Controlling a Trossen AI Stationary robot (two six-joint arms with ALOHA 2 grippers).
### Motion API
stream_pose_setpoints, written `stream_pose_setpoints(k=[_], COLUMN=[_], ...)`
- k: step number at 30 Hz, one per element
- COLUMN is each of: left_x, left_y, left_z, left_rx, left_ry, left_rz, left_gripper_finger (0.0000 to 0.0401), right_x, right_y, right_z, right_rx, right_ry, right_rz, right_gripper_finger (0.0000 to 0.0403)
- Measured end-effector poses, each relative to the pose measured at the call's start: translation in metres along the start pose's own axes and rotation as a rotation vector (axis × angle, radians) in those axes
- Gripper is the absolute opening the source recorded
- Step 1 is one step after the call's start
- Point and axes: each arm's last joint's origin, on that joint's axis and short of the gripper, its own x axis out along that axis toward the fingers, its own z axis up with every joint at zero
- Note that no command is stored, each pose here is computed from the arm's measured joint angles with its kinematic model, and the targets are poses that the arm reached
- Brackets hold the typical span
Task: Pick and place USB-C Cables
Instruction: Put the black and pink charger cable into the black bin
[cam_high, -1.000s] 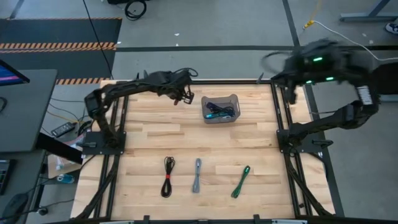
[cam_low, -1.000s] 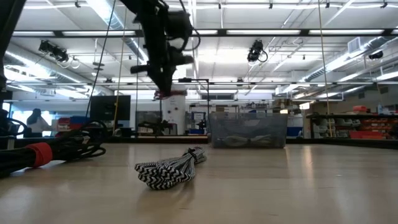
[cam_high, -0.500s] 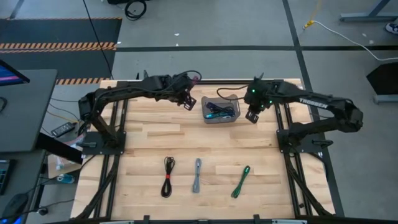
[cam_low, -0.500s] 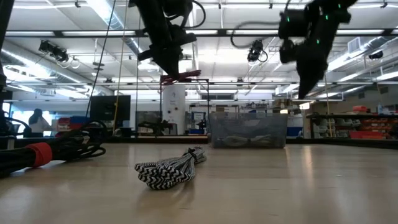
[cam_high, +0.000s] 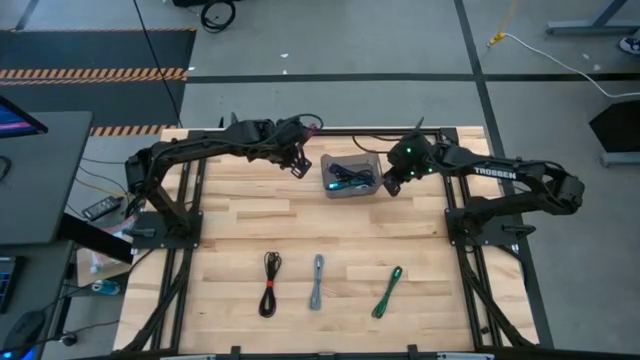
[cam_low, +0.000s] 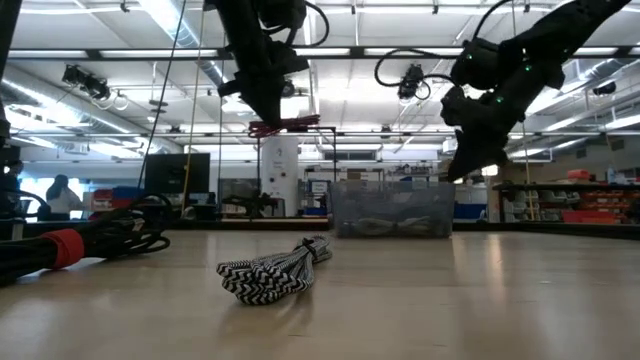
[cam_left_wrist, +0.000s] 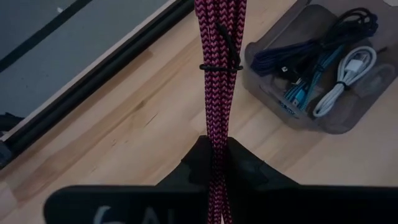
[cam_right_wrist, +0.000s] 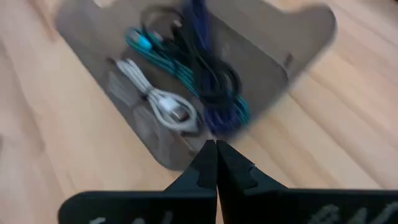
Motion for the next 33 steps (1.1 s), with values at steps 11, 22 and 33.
stream_pose_setpoints(k=[11, 22, 33], left_x=[0.001, 0.001, 0.000], left_y=[0.001, 0.001, 0.000], left_z=[0.001, 0.001, 0.004], left_rx=[-0.014, -0.019, -0.026], left_ry=[-0.002, -0.008, -0.032], left_rz=[0.002, -0.001, -0.012], left_gripper_finger=[0.0026, 0.0026, 0.0026], right_x=[-0.018, -0.037, 0.010], right_y=[-0.009, -0.028, -0.044], right_z=[0.020, 0.036, 0.008], right_rx=[0.021, 0.097, 0.123], right_ry=[-0.075, -0.108, 0.080], right_rz=[-0.062, -0.423, -0.425], right_gripper_finger=[0.0000, 0.0000, 0.0000])
